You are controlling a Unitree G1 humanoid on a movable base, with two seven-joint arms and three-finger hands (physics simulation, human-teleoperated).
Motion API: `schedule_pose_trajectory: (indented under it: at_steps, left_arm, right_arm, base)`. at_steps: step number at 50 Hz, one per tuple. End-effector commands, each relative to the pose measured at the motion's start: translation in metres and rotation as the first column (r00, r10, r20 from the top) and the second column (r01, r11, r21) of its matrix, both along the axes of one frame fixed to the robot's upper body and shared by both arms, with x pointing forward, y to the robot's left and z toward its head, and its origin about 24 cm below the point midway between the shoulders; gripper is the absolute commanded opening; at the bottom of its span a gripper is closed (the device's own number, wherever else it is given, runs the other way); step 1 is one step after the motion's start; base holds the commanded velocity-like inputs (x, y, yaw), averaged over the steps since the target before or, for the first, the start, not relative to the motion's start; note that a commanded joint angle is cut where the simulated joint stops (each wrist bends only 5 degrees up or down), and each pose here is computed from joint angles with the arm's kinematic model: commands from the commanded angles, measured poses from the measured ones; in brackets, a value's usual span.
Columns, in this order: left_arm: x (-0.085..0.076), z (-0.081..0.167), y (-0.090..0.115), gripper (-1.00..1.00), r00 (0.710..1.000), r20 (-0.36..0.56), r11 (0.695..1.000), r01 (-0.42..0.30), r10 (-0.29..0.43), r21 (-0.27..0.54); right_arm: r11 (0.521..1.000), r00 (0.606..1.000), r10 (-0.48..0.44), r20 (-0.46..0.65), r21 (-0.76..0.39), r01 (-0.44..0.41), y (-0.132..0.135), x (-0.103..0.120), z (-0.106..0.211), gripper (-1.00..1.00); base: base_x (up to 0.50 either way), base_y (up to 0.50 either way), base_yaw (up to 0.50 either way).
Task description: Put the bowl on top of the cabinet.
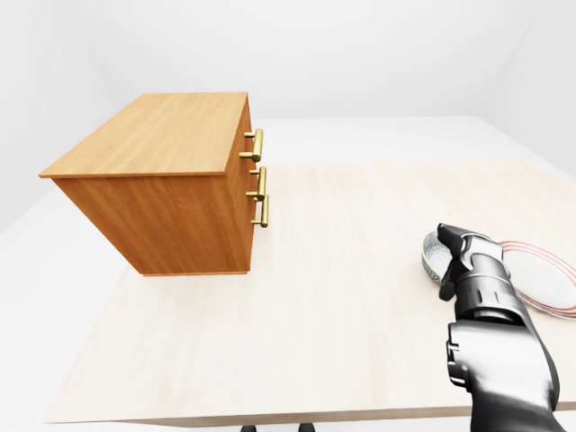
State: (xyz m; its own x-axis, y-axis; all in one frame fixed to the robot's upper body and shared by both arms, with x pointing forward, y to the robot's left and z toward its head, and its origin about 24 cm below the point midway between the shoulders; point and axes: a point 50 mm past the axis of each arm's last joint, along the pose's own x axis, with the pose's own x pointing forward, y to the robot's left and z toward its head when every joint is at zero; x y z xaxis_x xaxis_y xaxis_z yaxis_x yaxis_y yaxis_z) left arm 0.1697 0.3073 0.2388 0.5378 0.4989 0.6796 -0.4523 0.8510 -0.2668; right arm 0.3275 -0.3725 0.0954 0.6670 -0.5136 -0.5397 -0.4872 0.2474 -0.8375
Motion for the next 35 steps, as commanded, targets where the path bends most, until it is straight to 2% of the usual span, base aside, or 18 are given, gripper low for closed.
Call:
schedule_pose_trajectory:
  at_steps: [1, 35]
  left_arm:
    - [0.000, 0.000, 0.000, 1.00, 1.000, 0.000, 1.000, 0.000, 0.000, -0.002]
    - [0.001, -0.001, 0.000, 1.00, 1.000, -0.006, 1.000, 0.000, 0.000, -0.001]
  right_arm:
    - [1.000, 1.000, 0.001, -0.022, 0.016, -0.001, 0.003, -0.004, -0.014, 1.00]
    - [0.998, 0.998, 0.005, -0.061, 0.062, -0.001, 0.016, -0.015, -0.050, 1.00]
  base:
    - [0.00, 0.00, 0.00]
    - [0.00, 0.00, 0.00]
